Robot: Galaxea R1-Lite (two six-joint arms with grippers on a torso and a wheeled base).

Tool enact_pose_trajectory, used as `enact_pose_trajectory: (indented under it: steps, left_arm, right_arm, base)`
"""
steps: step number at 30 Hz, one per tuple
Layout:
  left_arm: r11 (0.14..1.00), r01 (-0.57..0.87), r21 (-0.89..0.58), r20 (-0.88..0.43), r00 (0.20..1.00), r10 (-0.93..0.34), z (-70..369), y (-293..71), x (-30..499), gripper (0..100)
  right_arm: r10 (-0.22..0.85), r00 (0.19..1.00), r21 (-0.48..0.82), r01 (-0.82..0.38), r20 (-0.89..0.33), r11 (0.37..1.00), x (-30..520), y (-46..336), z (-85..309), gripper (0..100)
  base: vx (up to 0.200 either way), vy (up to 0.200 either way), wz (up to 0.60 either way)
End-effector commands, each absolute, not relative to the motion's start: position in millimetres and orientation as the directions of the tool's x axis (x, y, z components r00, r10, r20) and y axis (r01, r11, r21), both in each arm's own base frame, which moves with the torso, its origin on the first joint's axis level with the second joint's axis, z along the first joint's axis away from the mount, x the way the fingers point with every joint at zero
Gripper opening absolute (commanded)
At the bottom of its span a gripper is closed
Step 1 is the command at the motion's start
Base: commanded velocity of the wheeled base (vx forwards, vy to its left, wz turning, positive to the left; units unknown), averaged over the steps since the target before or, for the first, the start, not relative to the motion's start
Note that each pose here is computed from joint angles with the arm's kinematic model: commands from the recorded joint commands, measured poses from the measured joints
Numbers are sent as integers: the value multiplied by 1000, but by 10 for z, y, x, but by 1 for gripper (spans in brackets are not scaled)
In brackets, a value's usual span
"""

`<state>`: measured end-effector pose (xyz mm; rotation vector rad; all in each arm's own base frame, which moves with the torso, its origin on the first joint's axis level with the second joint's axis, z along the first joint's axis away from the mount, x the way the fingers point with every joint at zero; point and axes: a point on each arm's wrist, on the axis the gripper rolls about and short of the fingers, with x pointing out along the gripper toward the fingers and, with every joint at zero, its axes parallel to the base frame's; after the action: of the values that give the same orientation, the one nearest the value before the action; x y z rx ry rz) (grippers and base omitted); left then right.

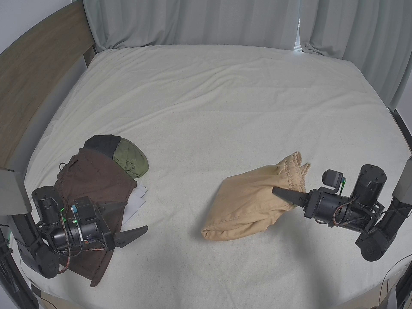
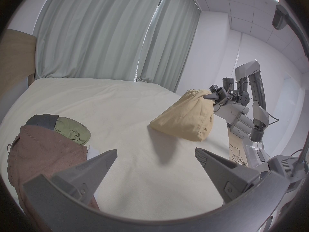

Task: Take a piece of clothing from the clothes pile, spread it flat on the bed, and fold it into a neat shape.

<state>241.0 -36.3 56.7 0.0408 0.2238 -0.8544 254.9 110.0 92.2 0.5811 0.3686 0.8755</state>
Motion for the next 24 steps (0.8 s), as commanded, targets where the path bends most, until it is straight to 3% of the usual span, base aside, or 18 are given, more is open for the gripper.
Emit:
enact_pose_trajectory:
  steps: [1, 14, 24]
  left_arm:
    - [658, 751, -55, -214, 635, -742, 564, -362, 2408, 100]
    - [658, 751, -54, -214, 635, -742, 562, -362, 2409, 100]
    - [657, 752, -62, -224, 631, -743, 542, -363, 2379, 100]
  right_arm:
    - [805, 593, 603, -632, -28, 487, 2559, 1113, 1028, 0]
    - [796, 590, 615, -680, 138, 398, 2908, 1216, 1389, 0]
    - [792, 584, 618, -691, 175, 373, 3319, 1341, 1334, 0]
  base:
    - [0, 0, 0]
    - [0, 0, 0]
    - [0, 0, 0]
